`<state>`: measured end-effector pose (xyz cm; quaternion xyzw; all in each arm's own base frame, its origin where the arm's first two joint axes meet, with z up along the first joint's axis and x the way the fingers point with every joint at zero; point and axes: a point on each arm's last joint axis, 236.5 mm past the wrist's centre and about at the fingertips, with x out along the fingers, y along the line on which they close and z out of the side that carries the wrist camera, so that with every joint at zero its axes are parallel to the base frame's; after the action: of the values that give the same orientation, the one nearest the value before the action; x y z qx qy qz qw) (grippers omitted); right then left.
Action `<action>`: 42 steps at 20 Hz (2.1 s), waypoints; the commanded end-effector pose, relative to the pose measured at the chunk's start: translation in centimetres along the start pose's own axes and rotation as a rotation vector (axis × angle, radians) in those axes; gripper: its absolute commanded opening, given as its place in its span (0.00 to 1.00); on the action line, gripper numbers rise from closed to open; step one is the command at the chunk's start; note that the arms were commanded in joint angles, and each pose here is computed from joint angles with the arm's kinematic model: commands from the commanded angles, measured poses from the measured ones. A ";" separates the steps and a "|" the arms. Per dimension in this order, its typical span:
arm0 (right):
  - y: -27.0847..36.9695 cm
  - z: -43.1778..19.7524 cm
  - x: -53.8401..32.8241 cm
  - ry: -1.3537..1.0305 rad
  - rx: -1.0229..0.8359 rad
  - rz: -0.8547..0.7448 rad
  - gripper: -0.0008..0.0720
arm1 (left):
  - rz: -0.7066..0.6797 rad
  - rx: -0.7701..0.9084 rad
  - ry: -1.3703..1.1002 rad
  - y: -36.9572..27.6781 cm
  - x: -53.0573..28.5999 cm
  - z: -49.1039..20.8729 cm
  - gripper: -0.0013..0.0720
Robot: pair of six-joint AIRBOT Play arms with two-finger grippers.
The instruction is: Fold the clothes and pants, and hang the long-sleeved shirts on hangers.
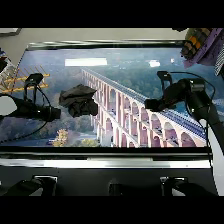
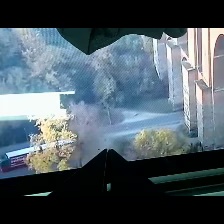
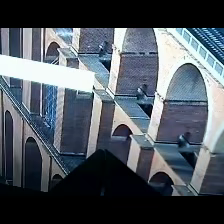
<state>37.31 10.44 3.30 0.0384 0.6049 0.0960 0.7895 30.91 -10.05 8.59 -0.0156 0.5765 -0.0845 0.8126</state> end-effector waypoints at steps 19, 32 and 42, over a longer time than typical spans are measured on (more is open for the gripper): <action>0.0 0.0 0.0 -0.001 -0.001 0.000 0.07 | 0.000 0.001 0.000 0.0 0.0 0.0 0.04; 0.3 3.0 -0.2 -0.127 0.000 0.011 0.07 | -0.006 0.001 -0.037 -0.2 0.0 0.9 0.04; 0.3 2.4 -0.2 -0.101 0.002 0.013 0.07 | 0.067 -0.005 -0.096 1.7 6.1 5.7 0.99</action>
<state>39.99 10.83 4.27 0.0484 0.5559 0.0976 0.8241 35.20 -9.76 6.74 -0.0072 0.5507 -0.0642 0.8322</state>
